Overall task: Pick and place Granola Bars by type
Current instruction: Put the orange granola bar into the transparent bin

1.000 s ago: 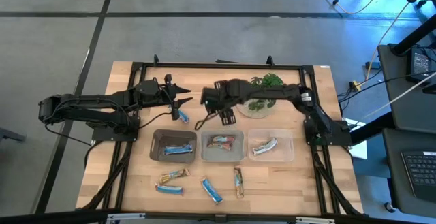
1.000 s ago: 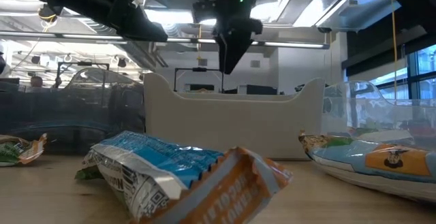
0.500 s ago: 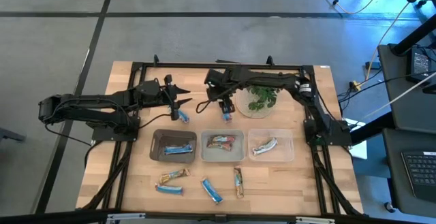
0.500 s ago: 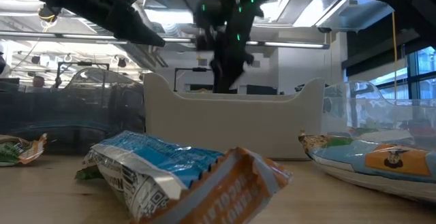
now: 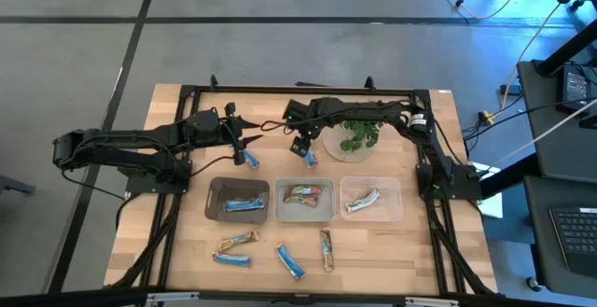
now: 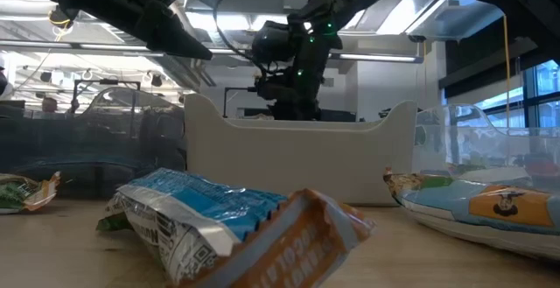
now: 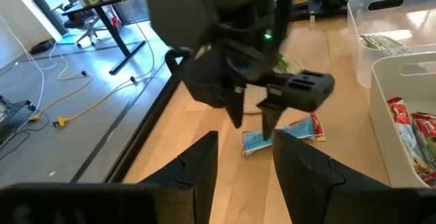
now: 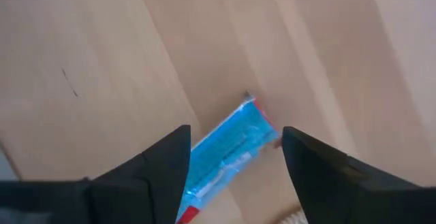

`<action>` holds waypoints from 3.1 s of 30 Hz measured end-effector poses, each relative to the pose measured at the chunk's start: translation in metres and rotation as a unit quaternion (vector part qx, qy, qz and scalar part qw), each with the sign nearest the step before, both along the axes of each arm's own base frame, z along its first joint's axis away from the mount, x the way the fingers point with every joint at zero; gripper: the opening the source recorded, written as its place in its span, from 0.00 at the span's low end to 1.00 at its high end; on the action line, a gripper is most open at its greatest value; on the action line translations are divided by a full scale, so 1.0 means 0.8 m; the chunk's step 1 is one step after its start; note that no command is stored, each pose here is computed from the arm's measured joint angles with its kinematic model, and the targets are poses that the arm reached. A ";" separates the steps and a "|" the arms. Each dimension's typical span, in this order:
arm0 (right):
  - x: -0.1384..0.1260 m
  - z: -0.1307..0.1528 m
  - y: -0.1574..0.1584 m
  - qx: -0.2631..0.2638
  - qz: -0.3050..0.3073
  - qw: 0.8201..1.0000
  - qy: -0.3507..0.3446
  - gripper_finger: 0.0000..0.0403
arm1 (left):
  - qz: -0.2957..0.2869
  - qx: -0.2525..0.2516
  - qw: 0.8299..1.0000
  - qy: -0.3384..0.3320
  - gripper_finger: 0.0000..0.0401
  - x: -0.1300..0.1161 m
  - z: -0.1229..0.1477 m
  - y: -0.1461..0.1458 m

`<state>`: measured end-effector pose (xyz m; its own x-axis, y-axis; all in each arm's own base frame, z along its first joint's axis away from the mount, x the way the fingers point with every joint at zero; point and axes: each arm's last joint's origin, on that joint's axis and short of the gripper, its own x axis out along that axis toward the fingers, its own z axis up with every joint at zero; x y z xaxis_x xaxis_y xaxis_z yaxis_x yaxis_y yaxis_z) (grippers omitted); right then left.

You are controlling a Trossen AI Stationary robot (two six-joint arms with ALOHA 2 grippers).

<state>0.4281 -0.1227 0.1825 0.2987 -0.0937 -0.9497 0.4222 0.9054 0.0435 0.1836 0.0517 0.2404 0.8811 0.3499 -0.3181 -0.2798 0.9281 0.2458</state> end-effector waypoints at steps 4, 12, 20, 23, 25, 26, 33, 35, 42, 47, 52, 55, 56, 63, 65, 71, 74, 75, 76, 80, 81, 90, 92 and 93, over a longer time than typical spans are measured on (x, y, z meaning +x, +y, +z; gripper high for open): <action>-0.004 -0.011 0.009 -0.031 -0.025 0.999 0.024 0.58 | 0.000 0.000 1.000 0.000 0.33 0.000 0.000 0.000; -0.010 -0.025 0.018 -0.031 -0.084 0.995 0.040 0.58 | 0.000 0.000 1.000 0.000 0.33 0.000 0.000 0.000; -0.010 -0.029 0.018 -0.019 -0.121 0.992 0.031 0.58 | 0.000 0.000 1.000 0.000 0.34 0.000 0.000 0.000; -0.010 -0.029 0.018 -0.013 -0.133 0.991 0.029 0.58 | 0.000 0.000 1.000 0.000 0.34 0.000 0.000 0.000; -0.010 -0.029 0.019 -0.004 -0.142 0.989 0.027 0.58 | 0.000 0.000 1.000 0.000 0.34 0.000 0.000 0.000; -0.010 -0.029 0.019 0.000 -0.143 0.989 0.026 0.58 | 0.000 0.000 1.000 0.000 0.34 0.000 0.000 0.000; -0.006 -0.028 0.029 0.011 -0.158 0.987 0.015 0.58 | 0.000 0.000 1.000 0.000 0.33 0.000 0.000 0.000; -0.002 -0.028 0.034 0.010 -0.151 0.989 0.006 0.58 | 0.000 0.000 1.000 0.000 0.34 0.000 0.000 0.000; 0.002 -0.027 0.044 0.003 -0.120 0.993 -0.001 0.58 | 0.000 0.000 1.000 0.000 0.34 0.000 0.000 0.000; 0.004 -0.027 0.052 0.015 -0.097 0.995 0.000 0.58 | 0.000 0.000 1.000 0.000 0.33 0.000 0.000 0.000; 0.005 -0.027 0.059 0.008 -0.060 0.998 0.003 0.58 | 0.000 0.000 1.000 0.000 0.34 0.000 0.000 0.000; 0.005 -0.027 0.059 0.002 -0.044 0.999 0.003 0.58 | 0.000 0.000 1.000 0.000 0.34 0.000 0.000 0.000; 0.005 -0.027 0.059 0.001 -0.038 0.999 0.003 0.58 | 0.000 0.000 1.000 0.000 0.34 0.000 0.000 0.000; 0.005 -0.027 0.055 -0.054 -0.008 0.998 0.015 0.58 | 0.000 0.000 1.000 0.000 0.33 0.000 0.000 0.000; 0.004 -0.026 0.050 -0.083 -0.013 0.996 0.020 0.58 | 0.000 0.000 1.000 0.000 0.34 0.000 0.000 0.000; 0.002 -0.025 0.024 -0.097 -0.040 0.994 0.009 0.58 | 0.000 0.000 1.000 0.000 0.34 0.000 0.000 0.000; 0.002 -0.024 0.010 -0.101 -0.050 0.994 -0.002 0.58 | 0.000 0.000 1.000 0.000 0.33 0.000 0.000 0.000; 0.001 -0.024 0.005 -0.103 -0.050 0.993 -0.004 0.58 | 0.000 0.000 1.000 0.000 0.33 0.000 0.000 0.000; 0.000 -0.023 0.000 -0.106 -0.047 0.993 -0.004 0.58 | 0.000 0.000 1.000 0.000 0.33 0.000 0.000 0.000; -0.006 -0.022 -0.012 -0.083 -0.045 0.996 0.000 0.58 | 0.000 0.000 1.000 0.000 0.34 0.000 0.000 0.000; -0.008 -0.021 -0.013 -0.055 -0.060 0.997 -0.005 0.58 | 0.000 0.000 1.000 0.000 0.34 0.000 0.000 0.000; -0.012 -0.022 0.013 -0.001 -0.141 0.990 0.021 0.58 | -0.001 0.003 1.000 0.001 0.33 0.000 0.000 0.000; -0.010 -0.022 0.020 -0.002 -0.157 0.987 0.018 0.58 | -0.001 0.003 1.000 0.001 0.33 0.000 0.000 0.000; -0.009 -0.022 0.023 0.002 -0.167 0.986 0.016 0.58 | -0.001 0.003 1.000 0.001 0.33 0.000 0.000 0.000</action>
<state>0.4207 -0.1045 0.1647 0.2220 -0.1786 -0.9586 0.6982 0.7153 0.0284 0.1836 0.0517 0.2404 0.8810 0.3501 -0.3181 -0.2772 0.9270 0.2525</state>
